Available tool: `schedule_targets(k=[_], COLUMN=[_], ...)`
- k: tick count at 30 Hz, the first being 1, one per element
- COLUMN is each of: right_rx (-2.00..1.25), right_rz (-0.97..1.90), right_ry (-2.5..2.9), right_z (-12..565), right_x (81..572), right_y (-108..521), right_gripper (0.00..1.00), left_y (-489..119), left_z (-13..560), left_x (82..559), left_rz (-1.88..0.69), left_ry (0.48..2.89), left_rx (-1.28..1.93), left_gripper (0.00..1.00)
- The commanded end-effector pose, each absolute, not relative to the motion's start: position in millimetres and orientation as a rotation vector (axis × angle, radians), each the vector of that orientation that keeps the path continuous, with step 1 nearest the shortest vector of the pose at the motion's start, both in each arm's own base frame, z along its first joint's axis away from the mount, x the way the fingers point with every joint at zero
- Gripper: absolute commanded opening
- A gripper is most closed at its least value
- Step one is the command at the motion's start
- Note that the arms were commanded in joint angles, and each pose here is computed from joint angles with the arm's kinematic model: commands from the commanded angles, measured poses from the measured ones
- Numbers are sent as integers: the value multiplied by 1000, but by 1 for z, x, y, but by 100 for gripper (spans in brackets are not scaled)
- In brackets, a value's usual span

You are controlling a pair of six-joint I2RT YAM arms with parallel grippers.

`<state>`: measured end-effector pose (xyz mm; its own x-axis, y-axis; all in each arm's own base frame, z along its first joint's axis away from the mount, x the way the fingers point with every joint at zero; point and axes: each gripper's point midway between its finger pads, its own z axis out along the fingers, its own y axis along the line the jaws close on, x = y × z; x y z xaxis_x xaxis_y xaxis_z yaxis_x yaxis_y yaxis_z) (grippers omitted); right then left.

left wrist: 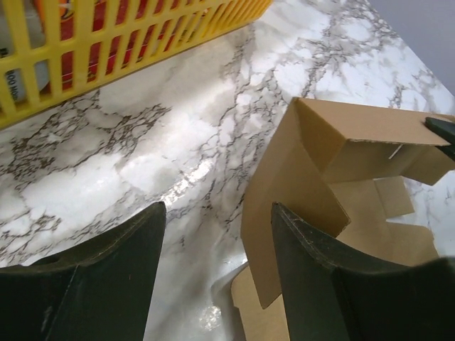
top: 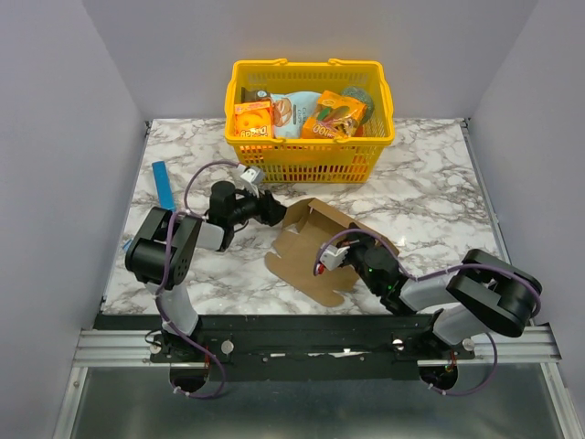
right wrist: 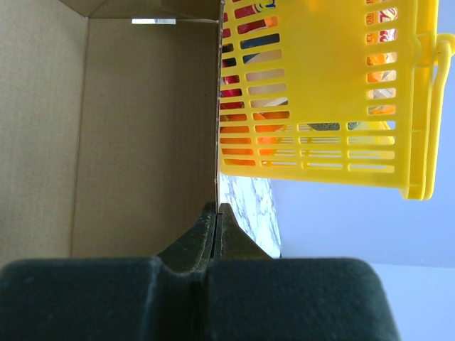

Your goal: Fold the paper box

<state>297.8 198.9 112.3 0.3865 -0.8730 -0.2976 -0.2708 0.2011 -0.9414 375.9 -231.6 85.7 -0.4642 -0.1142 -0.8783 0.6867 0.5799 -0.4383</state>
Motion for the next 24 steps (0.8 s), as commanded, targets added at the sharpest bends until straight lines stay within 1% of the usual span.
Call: schedule_targets(k=[1, 7, 12, 24], right_rx=[-1325, -1322, -1340, -1342], right_rz=[-607, -604, -606, -618], right_ry=[1107, 1100, 1106, 1094], right_z=[117, 118, 113, 113], right_x=[297, 295, 295, 295], right_y=[200, 202, 202, 204], right_gripper=[1, 1, 1, 1], left_y=[-250, -261, -265, -271], left_z=[93, 86, 79, 89], left_x=[359, 349, 343, 342], left_rz=[-1088, -1085, -1023, -981], left_ry=[1766, 1792, 1815, 1747], left_rx=[570, 627, 667, 683], left_gripper=[69, 69, 69, 72])
